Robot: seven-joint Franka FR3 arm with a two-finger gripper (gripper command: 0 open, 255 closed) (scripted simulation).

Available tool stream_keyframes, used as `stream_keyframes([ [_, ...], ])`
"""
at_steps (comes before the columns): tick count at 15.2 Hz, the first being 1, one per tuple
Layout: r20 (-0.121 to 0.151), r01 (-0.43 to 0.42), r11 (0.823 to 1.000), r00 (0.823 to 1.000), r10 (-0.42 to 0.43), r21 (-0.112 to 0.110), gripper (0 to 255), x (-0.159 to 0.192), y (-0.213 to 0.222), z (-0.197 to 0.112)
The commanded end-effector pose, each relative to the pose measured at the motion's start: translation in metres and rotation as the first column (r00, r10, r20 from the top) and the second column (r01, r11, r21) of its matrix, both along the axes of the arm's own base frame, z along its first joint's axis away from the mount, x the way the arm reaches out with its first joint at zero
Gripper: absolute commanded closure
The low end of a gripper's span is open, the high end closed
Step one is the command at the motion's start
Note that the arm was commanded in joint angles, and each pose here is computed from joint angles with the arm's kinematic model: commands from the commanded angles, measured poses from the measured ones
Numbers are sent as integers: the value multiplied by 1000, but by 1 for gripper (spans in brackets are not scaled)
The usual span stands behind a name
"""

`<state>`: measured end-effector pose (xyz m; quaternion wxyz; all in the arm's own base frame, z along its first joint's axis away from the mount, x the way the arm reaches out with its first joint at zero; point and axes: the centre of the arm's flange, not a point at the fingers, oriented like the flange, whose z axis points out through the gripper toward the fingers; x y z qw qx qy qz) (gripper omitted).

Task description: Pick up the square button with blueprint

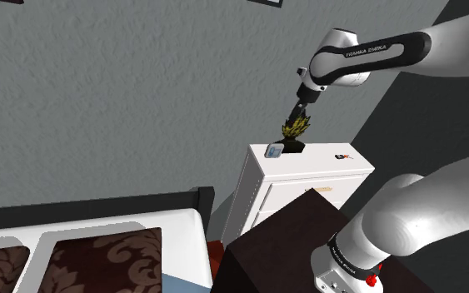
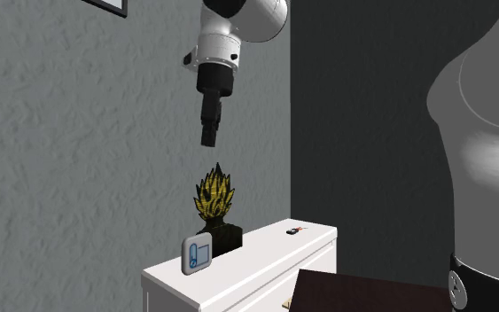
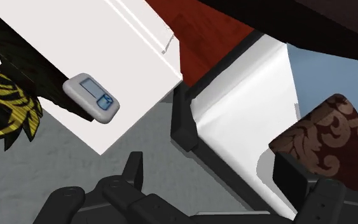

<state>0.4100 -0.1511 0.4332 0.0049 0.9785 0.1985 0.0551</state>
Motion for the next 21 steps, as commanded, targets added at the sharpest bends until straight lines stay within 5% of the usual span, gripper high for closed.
stream_keyframes([
  [1, -2, -43, 999, 999, 43, 3, 0, 10, -13, -23],
  [11, -17, -235, 971, 972, 236, 31, 0, 72, -72, -129],
  [21, -25, -415, 908, 909, 417, 60, 0, 140, -115, -235],
])
